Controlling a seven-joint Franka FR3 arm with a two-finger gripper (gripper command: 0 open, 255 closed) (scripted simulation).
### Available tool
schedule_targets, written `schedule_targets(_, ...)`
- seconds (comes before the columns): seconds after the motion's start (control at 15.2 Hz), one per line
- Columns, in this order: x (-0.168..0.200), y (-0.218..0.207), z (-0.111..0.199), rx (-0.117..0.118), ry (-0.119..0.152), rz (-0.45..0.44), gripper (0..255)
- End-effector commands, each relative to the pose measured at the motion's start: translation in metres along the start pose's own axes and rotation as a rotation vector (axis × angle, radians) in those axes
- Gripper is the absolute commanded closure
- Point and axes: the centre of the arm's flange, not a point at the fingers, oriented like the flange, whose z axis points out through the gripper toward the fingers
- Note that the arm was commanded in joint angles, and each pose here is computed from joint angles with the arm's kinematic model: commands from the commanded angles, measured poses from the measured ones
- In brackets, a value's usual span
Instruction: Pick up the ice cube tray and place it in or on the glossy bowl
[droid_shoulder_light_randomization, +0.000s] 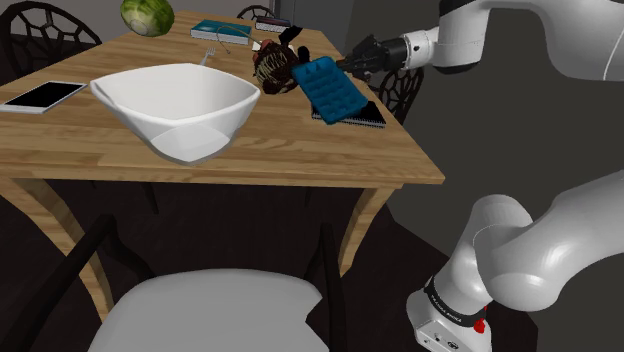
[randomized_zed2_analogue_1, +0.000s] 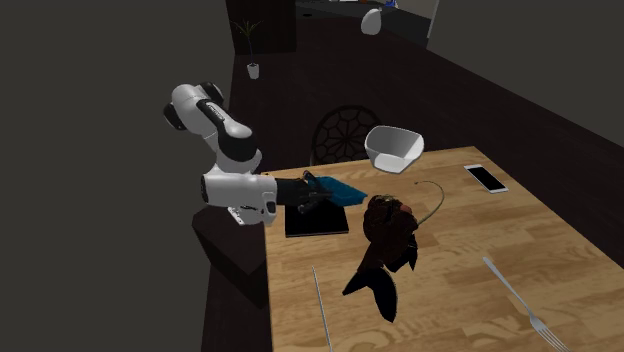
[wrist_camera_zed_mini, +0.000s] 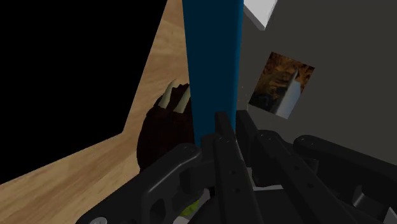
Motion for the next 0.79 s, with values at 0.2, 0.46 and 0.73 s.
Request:
schedule_targets(0.2, 0.009, -0.024, -0.008, 0.000, 0.000, 0.000, 255)
schedule_targets(0.46, 0.017, -0.043, -0.014, 0.000, 0.000, 0.000, 255)
schedule_targets(0.73, 0.024, -0.061, -0.020, 0.000, 0.000, 0.000, 255)
